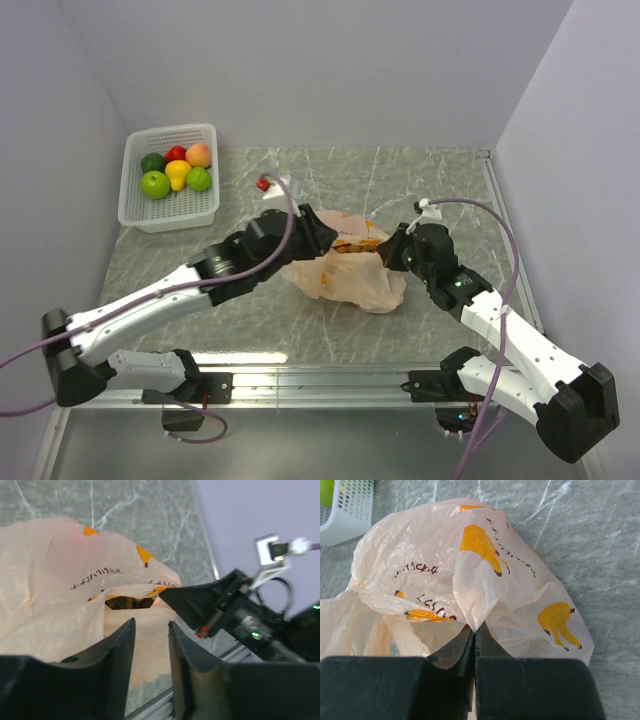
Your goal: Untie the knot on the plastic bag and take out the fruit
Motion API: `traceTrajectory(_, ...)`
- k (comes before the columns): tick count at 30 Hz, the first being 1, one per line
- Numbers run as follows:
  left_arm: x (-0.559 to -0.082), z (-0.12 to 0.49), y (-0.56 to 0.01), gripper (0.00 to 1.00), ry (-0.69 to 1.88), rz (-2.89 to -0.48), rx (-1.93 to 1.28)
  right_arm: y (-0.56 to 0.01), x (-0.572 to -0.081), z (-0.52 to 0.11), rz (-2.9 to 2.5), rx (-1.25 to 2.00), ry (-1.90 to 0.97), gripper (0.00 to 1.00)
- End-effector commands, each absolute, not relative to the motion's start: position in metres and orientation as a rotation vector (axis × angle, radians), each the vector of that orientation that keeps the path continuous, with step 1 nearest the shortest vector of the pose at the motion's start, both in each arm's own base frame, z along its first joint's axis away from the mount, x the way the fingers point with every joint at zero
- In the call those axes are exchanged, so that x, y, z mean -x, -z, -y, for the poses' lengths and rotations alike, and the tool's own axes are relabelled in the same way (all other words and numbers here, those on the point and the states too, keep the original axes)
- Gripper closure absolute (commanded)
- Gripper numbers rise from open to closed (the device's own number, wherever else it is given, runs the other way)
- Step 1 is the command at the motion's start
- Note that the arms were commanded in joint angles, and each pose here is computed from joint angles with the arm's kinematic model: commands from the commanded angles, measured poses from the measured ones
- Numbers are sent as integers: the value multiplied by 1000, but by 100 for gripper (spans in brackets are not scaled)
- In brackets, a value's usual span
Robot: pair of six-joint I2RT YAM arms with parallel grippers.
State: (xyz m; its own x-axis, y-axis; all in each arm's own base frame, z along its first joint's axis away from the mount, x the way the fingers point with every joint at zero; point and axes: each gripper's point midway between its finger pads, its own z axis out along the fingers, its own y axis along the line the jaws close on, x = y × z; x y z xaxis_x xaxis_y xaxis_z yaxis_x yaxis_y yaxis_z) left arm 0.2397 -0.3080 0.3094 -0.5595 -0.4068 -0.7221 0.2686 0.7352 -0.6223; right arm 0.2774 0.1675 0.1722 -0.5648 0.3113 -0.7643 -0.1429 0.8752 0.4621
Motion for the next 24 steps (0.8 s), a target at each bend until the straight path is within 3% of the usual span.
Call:
traceTrajectory(1, -245, 346, -302, 63, 1025, -1951, 93, -181, -279, -169, -2042, -125, -617, 100)
traceTrajectory(12, -264, 386, -238, 70, 933, -2061, 1, -181, -275, -167, -2044, -118, -618, 100)
traceTrajectory(24, -312, 386, -167, 64, 665, -2086, 2, -183, -272, -178, -2048, -73, -675, 100)
